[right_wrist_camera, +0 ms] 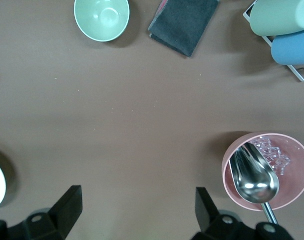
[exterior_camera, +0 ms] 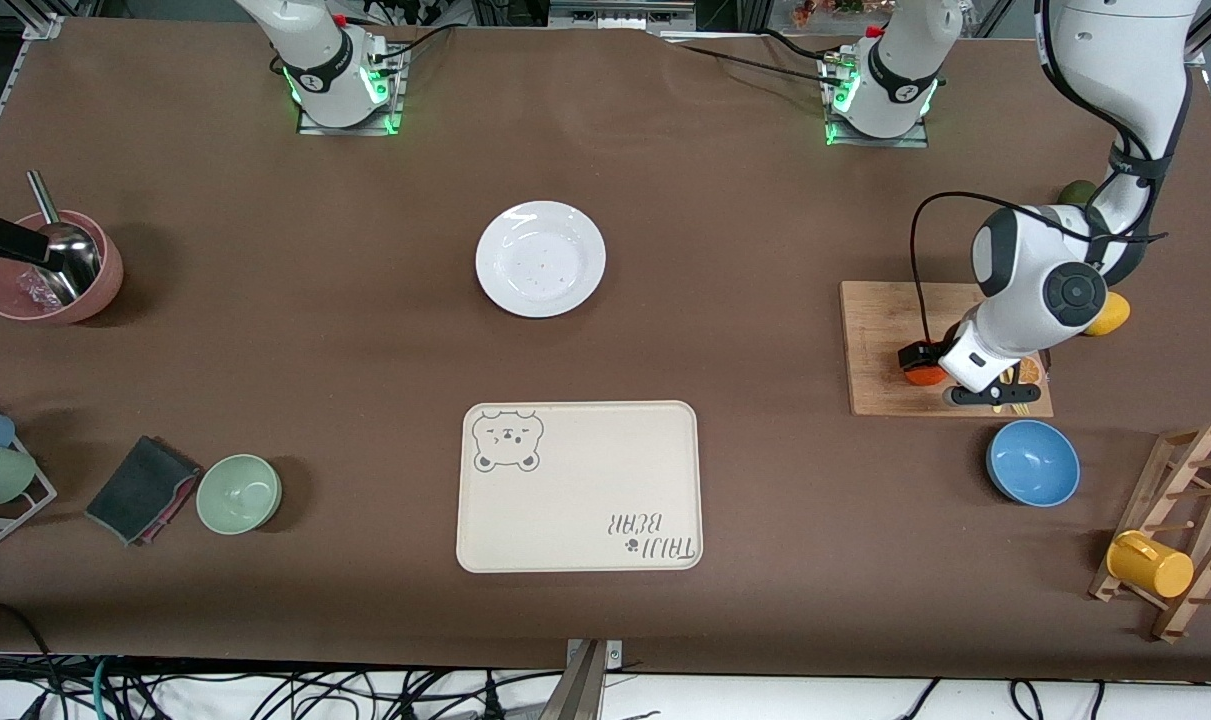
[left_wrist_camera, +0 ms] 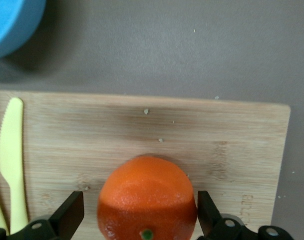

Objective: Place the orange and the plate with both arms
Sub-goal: 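Reach the left gripper down to the orange on the cutting board and grasp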

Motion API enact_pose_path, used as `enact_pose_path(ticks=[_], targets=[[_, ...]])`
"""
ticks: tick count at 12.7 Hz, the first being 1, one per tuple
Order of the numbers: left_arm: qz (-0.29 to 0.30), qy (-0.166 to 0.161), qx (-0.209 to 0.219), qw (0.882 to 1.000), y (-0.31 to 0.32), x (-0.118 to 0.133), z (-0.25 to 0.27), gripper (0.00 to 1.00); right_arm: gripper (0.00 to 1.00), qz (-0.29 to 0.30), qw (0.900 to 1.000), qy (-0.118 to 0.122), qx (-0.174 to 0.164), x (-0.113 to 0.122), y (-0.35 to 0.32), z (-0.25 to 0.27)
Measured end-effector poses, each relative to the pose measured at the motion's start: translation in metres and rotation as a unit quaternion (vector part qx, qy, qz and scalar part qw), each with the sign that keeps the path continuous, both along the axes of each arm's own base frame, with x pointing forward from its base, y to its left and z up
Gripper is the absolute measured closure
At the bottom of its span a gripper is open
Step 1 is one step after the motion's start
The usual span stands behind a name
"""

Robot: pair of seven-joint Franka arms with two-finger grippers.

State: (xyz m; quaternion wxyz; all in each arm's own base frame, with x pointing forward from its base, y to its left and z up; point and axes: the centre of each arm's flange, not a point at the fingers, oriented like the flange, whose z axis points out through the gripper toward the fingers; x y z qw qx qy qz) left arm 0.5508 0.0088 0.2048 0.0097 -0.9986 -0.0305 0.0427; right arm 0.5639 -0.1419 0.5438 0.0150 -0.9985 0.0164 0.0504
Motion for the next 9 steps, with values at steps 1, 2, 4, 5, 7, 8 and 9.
enact_pose_path(ticks=[1, 2, 4, 5, 7, 8, 9], targets=[[0.000, 0.002, 0.000, 1.000, 0.000, -0.003, -0.003, 0.00, 0.00, 0.000, 1.000, 0.000, 0.000, 0.000, 0.000, 0.000], [0.000, 0.004, 0.000, 1.000, 0.000, -0.005, -0.005, 0.02, 0.00, 0.000, 1.000, -0.001, 0.000, 0.000, 0.000, 0.000], [0.000, 0.007, 0.000, 1.000, -0.001, -0.006, -0.007, 0.10, 0.00, 0.000, 1.000, -0.001, 0.000, 0.000, 0.000, 0.000], [0.000, 0.006, 0.000, 1.000, -0.001, -0.006, -0.007, 0.22, 0.00, 0.000, 1.000, -0.001, 0.000, 0.000, 0.000, 0.000], [-0.003, 0.010, -0.002, 1.000, -0.009, -0.001, -0.001, 0.25, 0.00, 0.000, 1.000, -0.001, 0.000, 0.000, 0.000, 0.000], [0.001, 0.018, -0.006, 1.000, -0.023, 0.005, 0.007, 0.25, 0.00, 0.000, 1.000, -0.001, 0.000, 0.000, 0.000, 0.000], [0.012, 0.023, -0.011, 1.000, -0.045, 0.014, 0.019, 0.25, 0.00, 0.000, 1.000, -0.001, 0.000, 0.000, 0.000, 0.000]])
